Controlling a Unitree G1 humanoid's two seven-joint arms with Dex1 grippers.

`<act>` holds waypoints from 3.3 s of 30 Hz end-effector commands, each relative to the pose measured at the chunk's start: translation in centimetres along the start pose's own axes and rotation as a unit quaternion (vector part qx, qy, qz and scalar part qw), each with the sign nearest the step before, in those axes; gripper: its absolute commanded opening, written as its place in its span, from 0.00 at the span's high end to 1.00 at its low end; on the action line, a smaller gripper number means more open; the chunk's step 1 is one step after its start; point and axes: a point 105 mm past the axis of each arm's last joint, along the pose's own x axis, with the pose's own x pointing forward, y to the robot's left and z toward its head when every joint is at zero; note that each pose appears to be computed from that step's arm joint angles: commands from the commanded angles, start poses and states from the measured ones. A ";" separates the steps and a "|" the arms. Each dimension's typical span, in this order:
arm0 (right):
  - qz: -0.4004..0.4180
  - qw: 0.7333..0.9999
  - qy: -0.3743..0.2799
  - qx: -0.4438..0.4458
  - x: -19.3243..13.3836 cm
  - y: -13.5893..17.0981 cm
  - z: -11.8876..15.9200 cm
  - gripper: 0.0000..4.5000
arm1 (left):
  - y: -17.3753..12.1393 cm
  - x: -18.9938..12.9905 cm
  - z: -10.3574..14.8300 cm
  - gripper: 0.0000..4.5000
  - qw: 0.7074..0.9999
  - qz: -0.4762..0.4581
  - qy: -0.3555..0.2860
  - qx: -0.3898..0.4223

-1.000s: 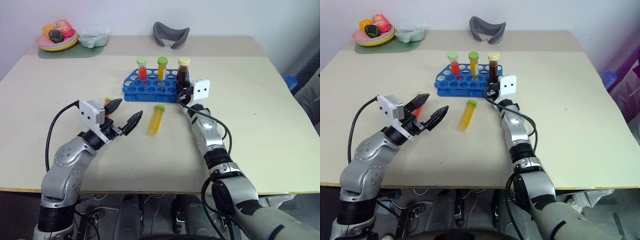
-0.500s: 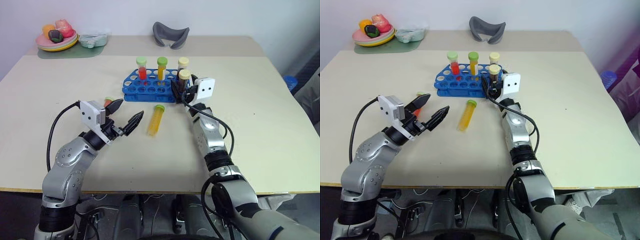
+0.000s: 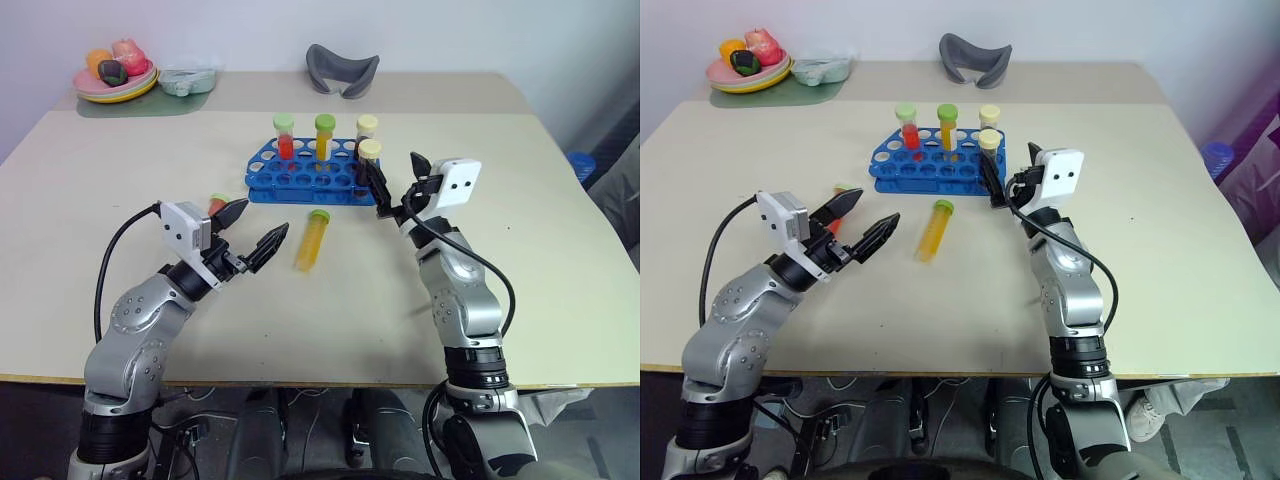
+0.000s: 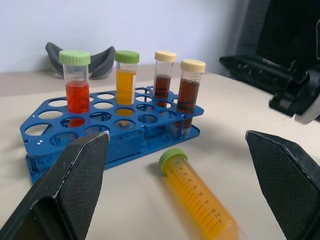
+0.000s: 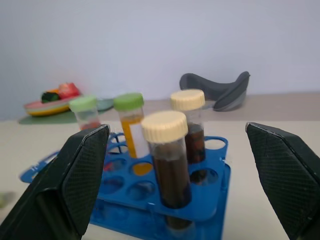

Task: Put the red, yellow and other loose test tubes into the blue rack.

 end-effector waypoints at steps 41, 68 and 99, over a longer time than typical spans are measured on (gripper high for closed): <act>0.207 0.908 0.362 -0.037 -9.5 0.2 2.2 0.01 | 6.2 -7.4 1.1 0.00 0.989 0.034 0.120 0.076; 0.247 0.879 0.408 -0.011 -8.9 3.5 1.2 0.01 | 6.4 -8.1 0.1 0.00 0.983 -0.003 0.167 0.074; 0.251 0.875 0.412 -0.042 -9.0 3.1 0.2 0.01 | -1.1 -3.1 -2.1 0.00 0.968 -0.033 0.244 0.040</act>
